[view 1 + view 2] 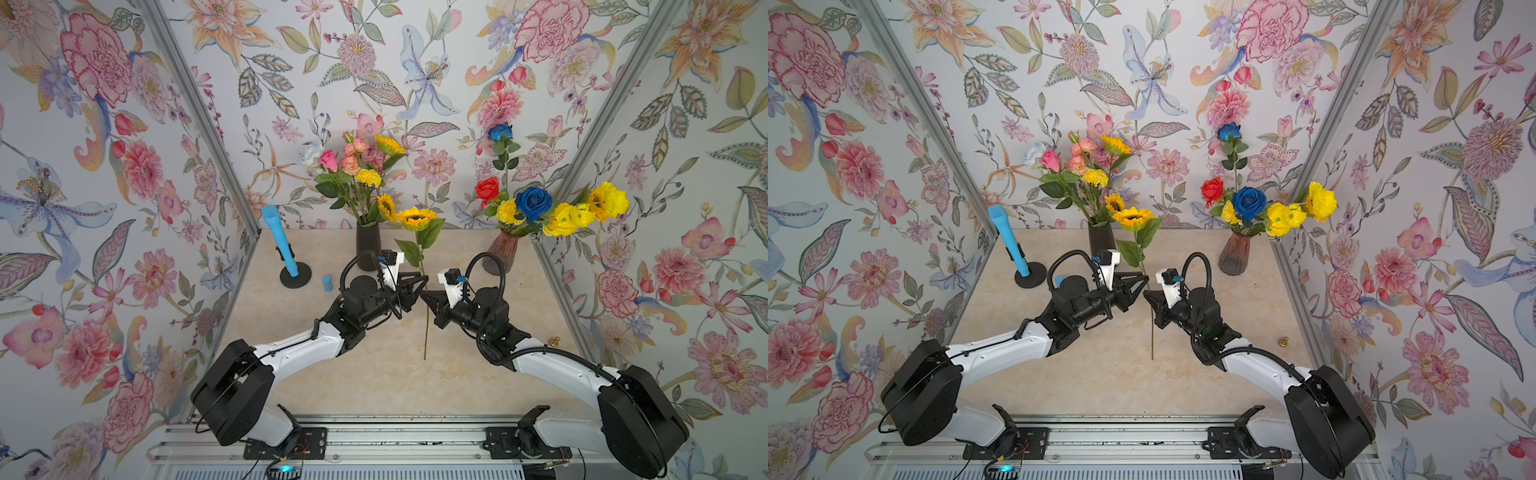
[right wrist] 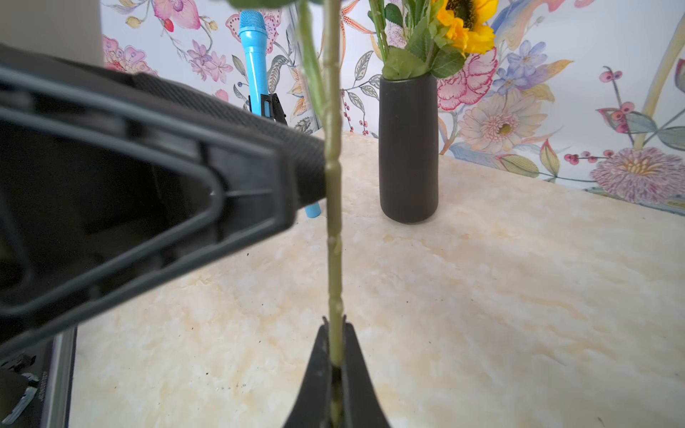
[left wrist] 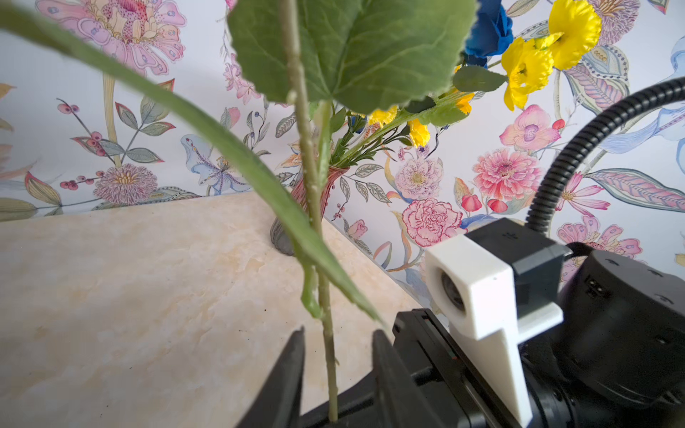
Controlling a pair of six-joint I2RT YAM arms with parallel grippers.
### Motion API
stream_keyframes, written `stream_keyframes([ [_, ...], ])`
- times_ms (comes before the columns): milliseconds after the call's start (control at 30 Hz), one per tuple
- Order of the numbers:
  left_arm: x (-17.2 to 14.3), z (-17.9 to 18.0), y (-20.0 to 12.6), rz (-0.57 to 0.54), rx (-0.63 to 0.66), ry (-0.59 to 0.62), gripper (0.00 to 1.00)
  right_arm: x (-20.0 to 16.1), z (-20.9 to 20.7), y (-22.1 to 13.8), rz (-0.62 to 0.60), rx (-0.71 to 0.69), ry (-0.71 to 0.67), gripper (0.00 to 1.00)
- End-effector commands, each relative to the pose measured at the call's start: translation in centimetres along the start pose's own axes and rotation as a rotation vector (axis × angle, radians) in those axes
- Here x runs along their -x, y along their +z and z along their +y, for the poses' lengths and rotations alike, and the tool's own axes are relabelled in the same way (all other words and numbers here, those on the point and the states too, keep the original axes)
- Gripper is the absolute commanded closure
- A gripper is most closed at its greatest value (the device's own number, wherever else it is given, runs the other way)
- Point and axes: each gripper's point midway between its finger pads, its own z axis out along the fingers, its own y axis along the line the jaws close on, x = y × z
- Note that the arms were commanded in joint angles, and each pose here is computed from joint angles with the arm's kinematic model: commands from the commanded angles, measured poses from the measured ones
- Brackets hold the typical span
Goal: Pick out yellow flowers from the vase
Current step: Place the flower at the center of the board.
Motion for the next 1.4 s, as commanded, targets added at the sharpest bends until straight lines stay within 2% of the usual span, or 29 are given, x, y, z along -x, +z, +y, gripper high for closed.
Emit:
stream_keyframes([
  [0, 0.8, 0.1, -1.1, -0.029, 0.045, 0.055, 0.19, 1.0, -0.9, 0.3, -0.008, -0.048, -0.006, 1.0],
  [33, 1.0, 0.2, -1.4, -0.036, 0.057, 0.071, 0.04, 1.0, -1.1, 0.3, -0.004, -0.06, -0.003, 1.0],
  [67, 1.1, 0.3, -1.9, -0.043, 0.067, 0.089, 0.0, 1.0, -1.4, 0.4, 0.006, -0.075, 0.0, 1.0],
  [200, 2.0, 0.6, -3.8, -0.083, 0.113, 0.151, 0.0, 0.9, -3.4, 1.1, 0.088, -0.146, 0.06, 1.0],
  [367, 2.5, 2.0, -6.6, -0.143, 0.213, 0.208, 0.0, -0.3, -8.2, 1.5, 0.208, -0.278, 0.228, 1.0],
  [500, 2.7, 3.6, -8.5, -0.191, 0.315, 0.199, 0.0, -2.6, -11.3, 2.2, 0.337, -0.367, 0.318, 1.0],
  [733, 2.6, 5.6, -10.5, -0.21, 0.441, 0.223, 0.0, -9.3, -13.3, 4.8, 0.587, -0.395, 0.433, 1.0],
  [900, 2.1, 8.0, -13.1, -0.276, 0.577, 0.145, 0.0, -13.3, -14.0, 5.7, 0.72, -0.424, 0.448, 1.0],
  [967, 2.2, 8.3, -14.0, -0.303, 0.599, 0.162, 0.0, -14.6, -14.3, 5.7, 0.76, -0.446, 0.436, 1.0],
  [1133, 2.1, 9.0, -14.2, -0.259, 0.661, 0.211, 0.0, -16.1, -14.6, 5.7, 0.797, -0.473, 0.41, 0.99],
  [1367, 1.6, 9.2, -14.0, -0.224, 0.668, 0.242, 0.0, -16.3, -14.6, 5.7, 0.81, -0.491, 0.37, 0.95],
])
